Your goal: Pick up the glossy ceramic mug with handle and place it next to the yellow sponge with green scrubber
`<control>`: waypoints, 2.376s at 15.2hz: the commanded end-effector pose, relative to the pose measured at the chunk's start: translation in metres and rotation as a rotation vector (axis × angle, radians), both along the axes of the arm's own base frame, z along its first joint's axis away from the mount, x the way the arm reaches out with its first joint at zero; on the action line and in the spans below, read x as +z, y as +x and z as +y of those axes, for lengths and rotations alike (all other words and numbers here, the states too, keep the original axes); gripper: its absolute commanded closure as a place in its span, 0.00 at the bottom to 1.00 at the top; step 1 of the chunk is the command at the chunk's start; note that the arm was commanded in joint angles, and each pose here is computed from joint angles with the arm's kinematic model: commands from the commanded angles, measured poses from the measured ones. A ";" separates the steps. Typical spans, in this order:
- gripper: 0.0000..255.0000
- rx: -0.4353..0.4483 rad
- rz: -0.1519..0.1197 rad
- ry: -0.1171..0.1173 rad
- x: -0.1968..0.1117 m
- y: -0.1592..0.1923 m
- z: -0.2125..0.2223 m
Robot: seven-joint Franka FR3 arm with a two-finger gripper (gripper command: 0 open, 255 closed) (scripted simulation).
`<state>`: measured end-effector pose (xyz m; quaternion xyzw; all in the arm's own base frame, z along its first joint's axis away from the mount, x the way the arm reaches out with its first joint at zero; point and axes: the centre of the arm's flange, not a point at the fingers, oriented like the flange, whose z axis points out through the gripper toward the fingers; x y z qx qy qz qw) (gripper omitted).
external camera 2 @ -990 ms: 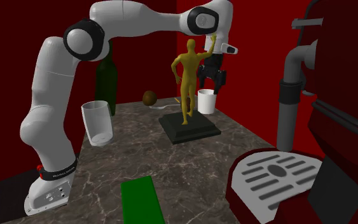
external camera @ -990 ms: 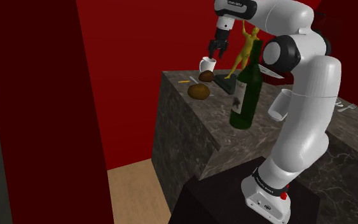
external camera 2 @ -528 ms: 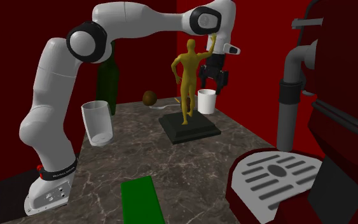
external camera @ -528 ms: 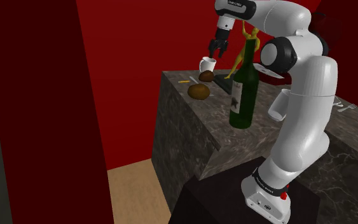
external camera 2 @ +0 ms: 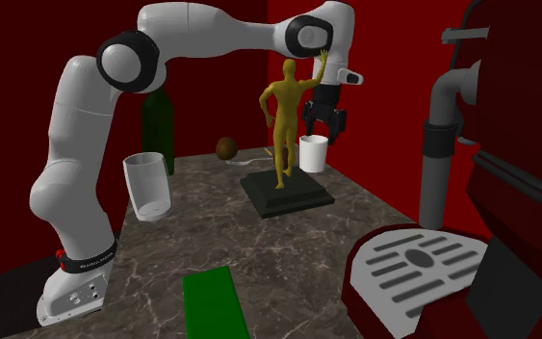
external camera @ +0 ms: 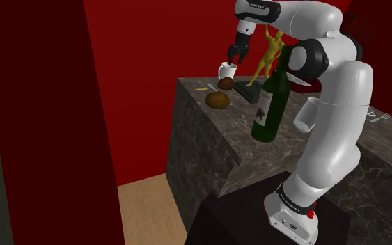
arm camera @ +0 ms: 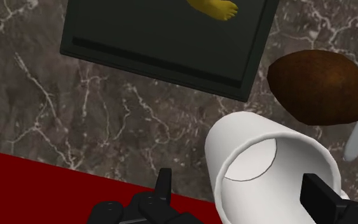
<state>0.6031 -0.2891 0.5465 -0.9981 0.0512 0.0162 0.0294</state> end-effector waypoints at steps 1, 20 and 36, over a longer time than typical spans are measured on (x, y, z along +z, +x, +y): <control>0.00 -0.005 0.042 0.005 -0.037 0.010 -0.008; 1.00 -0.005 0.042 0.005 0.005 0.010 -0.008; 1.00 -0.005 0.042 0.005 0.067 -0.066 -0.029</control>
